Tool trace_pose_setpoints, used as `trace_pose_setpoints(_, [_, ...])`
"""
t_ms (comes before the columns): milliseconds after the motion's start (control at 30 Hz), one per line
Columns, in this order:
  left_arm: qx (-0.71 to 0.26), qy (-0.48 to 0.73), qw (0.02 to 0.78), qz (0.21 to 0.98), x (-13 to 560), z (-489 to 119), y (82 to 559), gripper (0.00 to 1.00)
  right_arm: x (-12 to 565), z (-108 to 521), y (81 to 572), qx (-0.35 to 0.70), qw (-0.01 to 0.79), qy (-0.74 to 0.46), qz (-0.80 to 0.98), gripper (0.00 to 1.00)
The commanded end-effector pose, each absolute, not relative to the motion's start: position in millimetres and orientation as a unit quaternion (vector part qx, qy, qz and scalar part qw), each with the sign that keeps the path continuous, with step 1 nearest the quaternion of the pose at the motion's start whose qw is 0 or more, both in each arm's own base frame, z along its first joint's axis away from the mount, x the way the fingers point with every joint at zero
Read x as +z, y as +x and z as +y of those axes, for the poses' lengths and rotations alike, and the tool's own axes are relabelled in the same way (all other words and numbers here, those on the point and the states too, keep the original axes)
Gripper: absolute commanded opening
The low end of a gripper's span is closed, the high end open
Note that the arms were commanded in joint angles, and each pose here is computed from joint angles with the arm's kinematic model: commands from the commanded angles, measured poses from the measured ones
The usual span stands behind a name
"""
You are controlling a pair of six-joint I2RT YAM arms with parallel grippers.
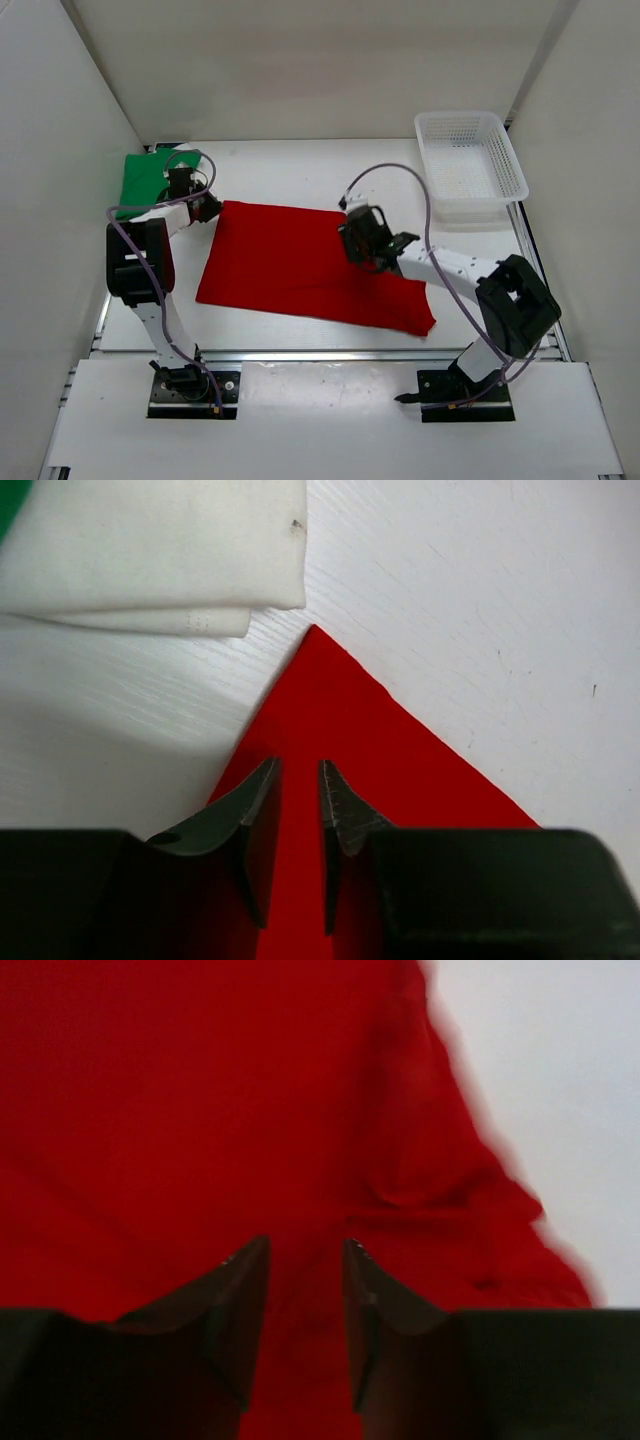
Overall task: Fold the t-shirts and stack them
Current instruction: Grap the side of the flattened tshirt furthest away from the robot with both arms
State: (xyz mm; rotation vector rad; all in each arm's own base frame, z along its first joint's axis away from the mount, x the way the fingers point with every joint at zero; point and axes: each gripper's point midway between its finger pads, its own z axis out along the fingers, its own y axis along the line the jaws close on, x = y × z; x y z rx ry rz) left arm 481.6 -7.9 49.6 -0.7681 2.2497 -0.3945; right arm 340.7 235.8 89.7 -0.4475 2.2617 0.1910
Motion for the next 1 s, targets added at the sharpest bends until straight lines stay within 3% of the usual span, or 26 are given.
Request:
trace_pose_setpoints(0, [-0.164,-0.297,0.374,0.863,65,-8,483,0.32,69,222,309,0.05,0.383,-0.178,0.905,0.37])
trace_pose_setpoints(133, [-0.168,-0.304,0.379,0.858,69,-4,482,0.31,104,211,305,0.106,0.419,-0.155,0.888,0.4])
trace_pose_setpoints(233, [-0.168,-0.302,0.38,0.858,68,-7,476,0.32,140,190,321,0.177,0.462,-0.09,0.864,0.29])
trace_pose_setpoints(333, [-0.162,-0.3,0.39,0.856,73,-6,475,0.32,128,175,334,0.212,0.441,-0.051,0.871,0.22])
trace_pose_setpoints(500, [-0.143,-0.292,0.384,0.864,69,-6,469,0.32,131,209,353,0.248,0.426,-0.096,0.865,0.25])
trace_pose_setpoints(700, [-0.139,-0.29,0.385,0.865,68,-4,470,0.32,119,254,349,0.207,0.394,-0.19,0.875,0.39])
trace_pose_setpoints(967, [-0.143,-0.288,0.383,0.866,68,-6,472,0.32,86,273,365,0.104,0.368,-0.239,0.893,0.38])
